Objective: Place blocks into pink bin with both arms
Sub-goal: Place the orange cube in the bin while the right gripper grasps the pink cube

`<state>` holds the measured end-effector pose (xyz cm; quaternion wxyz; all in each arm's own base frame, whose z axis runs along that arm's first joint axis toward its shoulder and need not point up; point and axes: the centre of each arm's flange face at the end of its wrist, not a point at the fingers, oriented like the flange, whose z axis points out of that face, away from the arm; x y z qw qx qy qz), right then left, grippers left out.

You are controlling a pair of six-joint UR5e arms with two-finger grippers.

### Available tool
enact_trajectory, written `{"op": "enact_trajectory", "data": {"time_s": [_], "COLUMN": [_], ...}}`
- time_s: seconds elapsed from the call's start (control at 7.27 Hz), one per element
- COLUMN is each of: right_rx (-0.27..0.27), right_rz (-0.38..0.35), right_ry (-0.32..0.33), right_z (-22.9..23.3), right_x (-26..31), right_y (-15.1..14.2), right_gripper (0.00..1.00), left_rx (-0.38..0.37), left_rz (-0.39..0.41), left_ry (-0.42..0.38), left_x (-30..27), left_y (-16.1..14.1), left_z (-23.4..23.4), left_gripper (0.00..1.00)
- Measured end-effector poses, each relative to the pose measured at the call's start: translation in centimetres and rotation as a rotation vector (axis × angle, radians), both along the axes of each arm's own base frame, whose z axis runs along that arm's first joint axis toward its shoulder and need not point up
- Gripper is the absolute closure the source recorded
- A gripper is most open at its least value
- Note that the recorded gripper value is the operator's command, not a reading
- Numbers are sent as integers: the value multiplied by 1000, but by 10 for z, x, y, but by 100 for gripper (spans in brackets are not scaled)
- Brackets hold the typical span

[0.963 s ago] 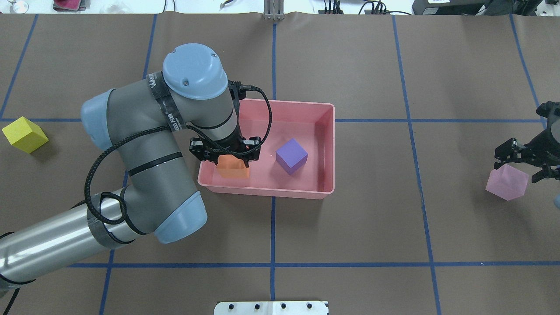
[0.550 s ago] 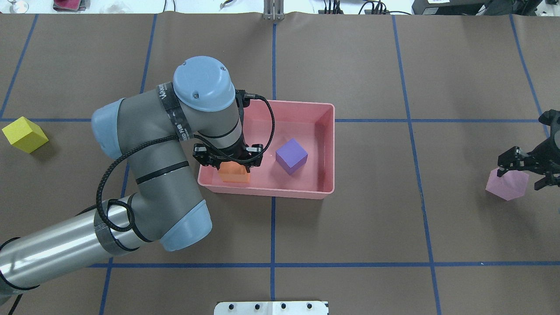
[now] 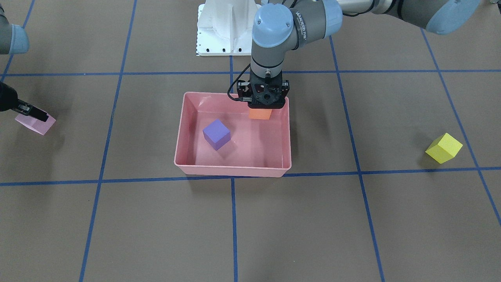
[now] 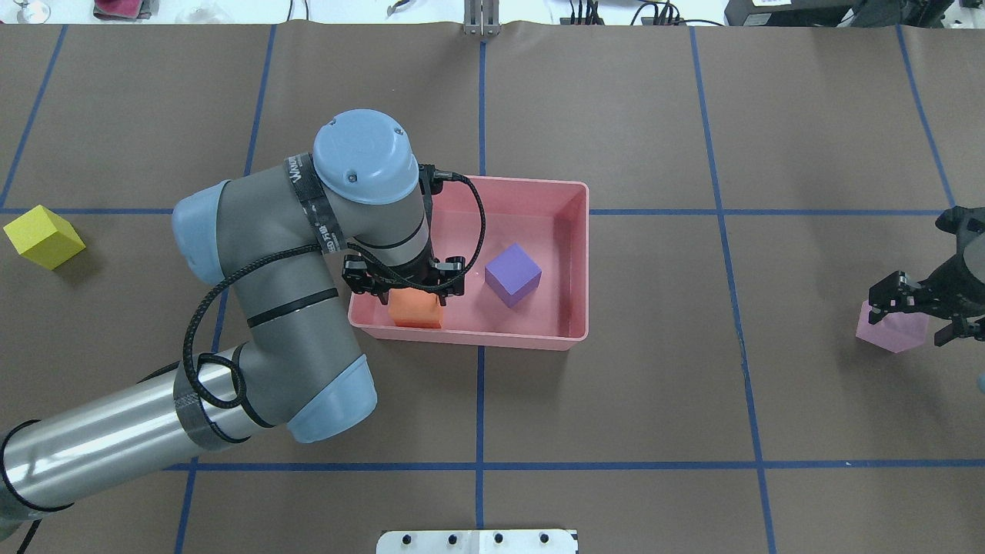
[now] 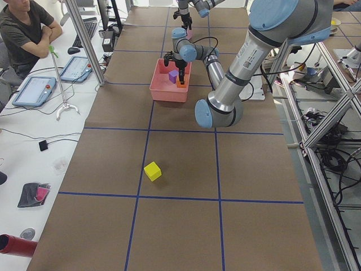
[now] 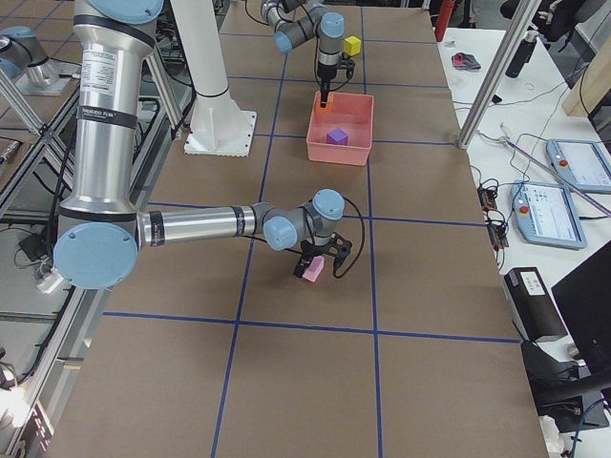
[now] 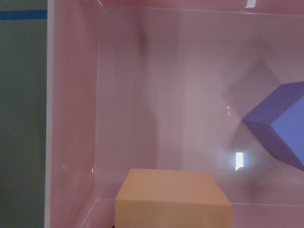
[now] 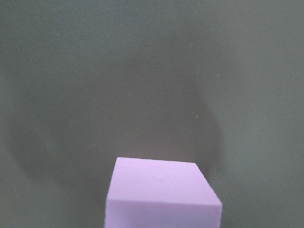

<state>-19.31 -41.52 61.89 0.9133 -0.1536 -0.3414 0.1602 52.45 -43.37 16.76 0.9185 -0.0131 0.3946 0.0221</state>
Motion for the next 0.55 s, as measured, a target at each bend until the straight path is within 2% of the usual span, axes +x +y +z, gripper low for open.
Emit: {"op": "enact_trajectory", "data": {"time_s": [0.14, 0.28, 0.55], "right_rx": [-2, 1, 42], "right_rz": [-1, 0, 25], "right_ry": [0, -5, -51], "right_z": [1, -2, -49], "right_x": [0, -1, -12], "right_y": [1, 1, -15], "right_gripper": [100, 100, 100], "left_rx": [6, 19, 82], "left_rz": [-1, -10, -17], "left_ry": [6, 22, 54], "left_x": [-3, -14, -67], "left_y": [0, -3, -8], "left_z": [-3, -10, -6], "left_gripper": [2, 2, 2]}}
